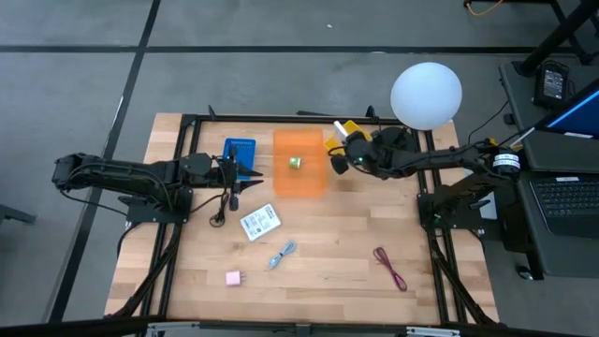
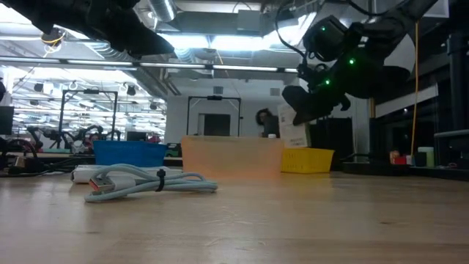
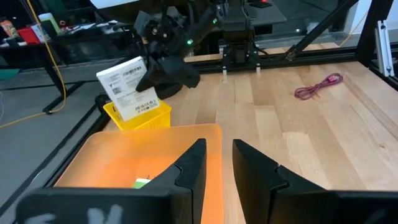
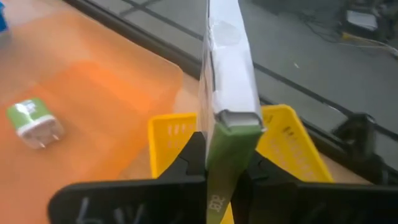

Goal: Pick and place items into bin
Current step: Put the right card reader box into the yellow basket

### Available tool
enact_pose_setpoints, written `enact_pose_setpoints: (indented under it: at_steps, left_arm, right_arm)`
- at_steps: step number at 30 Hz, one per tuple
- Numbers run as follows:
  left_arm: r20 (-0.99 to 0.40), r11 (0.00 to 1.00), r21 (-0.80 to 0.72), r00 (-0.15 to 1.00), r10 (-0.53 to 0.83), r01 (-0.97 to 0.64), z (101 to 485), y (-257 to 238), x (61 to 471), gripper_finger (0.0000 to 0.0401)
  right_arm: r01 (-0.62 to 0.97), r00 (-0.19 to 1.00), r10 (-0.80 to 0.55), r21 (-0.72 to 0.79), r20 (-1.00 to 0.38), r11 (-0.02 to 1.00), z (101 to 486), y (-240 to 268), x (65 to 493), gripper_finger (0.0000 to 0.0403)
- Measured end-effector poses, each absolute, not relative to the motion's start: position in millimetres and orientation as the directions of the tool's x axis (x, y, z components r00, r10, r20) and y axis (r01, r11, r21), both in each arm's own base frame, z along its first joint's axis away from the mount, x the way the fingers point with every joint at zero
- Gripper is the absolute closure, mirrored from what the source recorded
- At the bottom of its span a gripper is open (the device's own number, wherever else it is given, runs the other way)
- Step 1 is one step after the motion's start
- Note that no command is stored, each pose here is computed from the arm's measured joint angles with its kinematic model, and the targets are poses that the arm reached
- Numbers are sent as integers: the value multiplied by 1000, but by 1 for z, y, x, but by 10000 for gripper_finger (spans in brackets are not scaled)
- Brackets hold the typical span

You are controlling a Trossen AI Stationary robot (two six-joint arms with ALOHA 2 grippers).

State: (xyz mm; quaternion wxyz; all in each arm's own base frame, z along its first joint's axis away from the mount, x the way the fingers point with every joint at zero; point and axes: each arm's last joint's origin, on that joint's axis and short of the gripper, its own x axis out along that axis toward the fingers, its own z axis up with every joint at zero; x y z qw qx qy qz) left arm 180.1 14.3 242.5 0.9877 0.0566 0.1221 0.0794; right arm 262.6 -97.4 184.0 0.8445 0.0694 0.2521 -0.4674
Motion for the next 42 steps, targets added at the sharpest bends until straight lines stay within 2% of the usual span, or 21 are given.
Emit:
enact_pose_setpoints:
  at_steps: [9, 17, 24, 33, 42]
  left_arm:
    - [-232, 982, 115, 957, 172, -148, 242, 14, 180, 329]
    - [-232, 981, 117, 956, 180, -157, 243, 15, 180, 329]
    - [-232, 981, 116, 956, 180, -157, 243, 14, 180, 329]
    - [-232, 981, 114, 956, 180, -157, 243, 15, 180, 328]
    - [-232, 981, 107, 956, 180, -159, 243, 14, 180, 329]
  right_arm:
    - [824, 434, -743, -109, -508, 556, 164, -102, 248, 387]
    - [795, 512, -705, -41, -491, 606, 163, -100, 249, 387]
    - [792, 516, -699, -36, -494, 610, 163, -100, 249, 387]
    - [799, 514, -699, -21, -498, 602, 162, -100, 249, 326]
    - [815, 491, -715, -29, -498, 579, 162, -107, 246, 314]
